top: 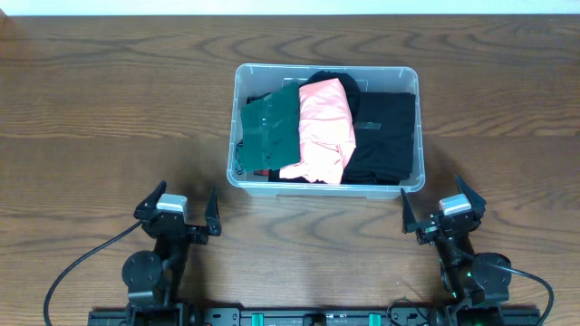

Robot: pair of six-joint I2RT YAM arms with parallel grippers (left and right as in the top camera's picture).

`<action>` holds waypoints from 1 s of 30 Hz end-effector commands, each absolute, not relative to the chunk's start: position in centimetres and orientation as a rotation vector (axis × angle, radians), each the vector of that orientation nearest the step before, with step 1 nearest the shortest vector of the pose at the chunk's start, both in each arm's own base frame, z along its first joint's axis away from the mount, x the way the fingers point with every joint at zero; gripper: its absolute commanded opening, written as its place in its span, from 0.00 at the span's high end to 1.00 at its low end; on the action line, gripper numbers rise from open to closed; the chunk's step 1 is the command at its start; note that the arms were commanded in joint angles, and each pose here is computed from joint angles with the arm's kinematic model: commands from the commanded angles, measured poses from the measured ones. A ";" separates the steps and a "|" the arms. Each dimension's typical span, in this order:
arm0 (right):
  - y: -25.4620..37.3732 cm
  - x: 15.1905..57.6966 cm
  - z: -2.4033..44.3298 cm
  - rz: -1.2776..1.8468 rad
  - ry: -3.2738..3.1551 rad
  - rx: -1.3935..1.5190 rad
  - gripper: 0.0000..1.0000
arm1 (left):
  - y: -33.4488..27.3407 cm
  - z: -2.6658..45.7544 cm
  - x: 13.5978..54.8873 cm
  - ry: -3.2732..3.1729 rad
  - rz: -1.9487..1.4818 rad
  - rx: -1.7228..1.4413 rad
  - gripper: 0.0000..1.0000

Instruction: Pack container

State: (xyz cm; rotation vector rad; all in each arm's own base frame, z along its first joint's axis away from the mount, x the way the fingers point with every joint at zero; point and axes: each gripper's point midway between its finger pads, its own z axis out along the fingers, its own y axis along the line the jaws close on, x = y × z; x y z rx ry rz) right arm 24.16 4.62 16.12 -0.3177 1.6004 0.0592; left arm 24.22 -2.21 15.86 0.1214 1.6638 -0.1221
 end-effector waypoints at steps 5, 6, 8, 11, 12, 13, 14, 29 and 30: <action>4.9 24.1 16.1 0.058 1.594 -0.339 0.01 | -2.5 14.9 24.3 1.667 -0.127 0.145 0.02; 4.9 24.1 16.1 0.058 1.594 -0.339 0.01 | -2.5 14.9 24.3 1.667 -0.129 0.146 0.02; 4.9 24.1 16.1 0.058 1.594 -0.339 0.01 | -2.7 14.8 24.2 1.673 -0.135 0.150 0.02; 4.9 24.1 16.1 0.058 1.594 -0.339 0.01 | -2.7 14.4 24.2 1.689 -0.136 0.149 0.02; 4.9 24.1 16.1 0.058 1.594 -0.339 0.01 | -2.7 14.4 24.2 1.689 -0.136 0.148 0.02; 4.9 24.1 16.0 0.058 1.594 -0.339 0.01 | -2.7 14.4 24.2 1.690 -0.136 0.148 0.02; 4.9 24.1 16.0 0.058 1.595 -0.339 0.01 | -2.7 14.4 24.2 1.691 -0.136 0.148 0.02; 4.9 24.1 16.1 0.058 1.594 -0.339 0.01 | -2.7 14.4 24.2 1.691 -0.136 0.148 0.02; 4.9 24.1 16.0 0.058 1.594 -0.339 0.01 | -2.7 14.4 24.2 1.691 -0.136 0.148 0.02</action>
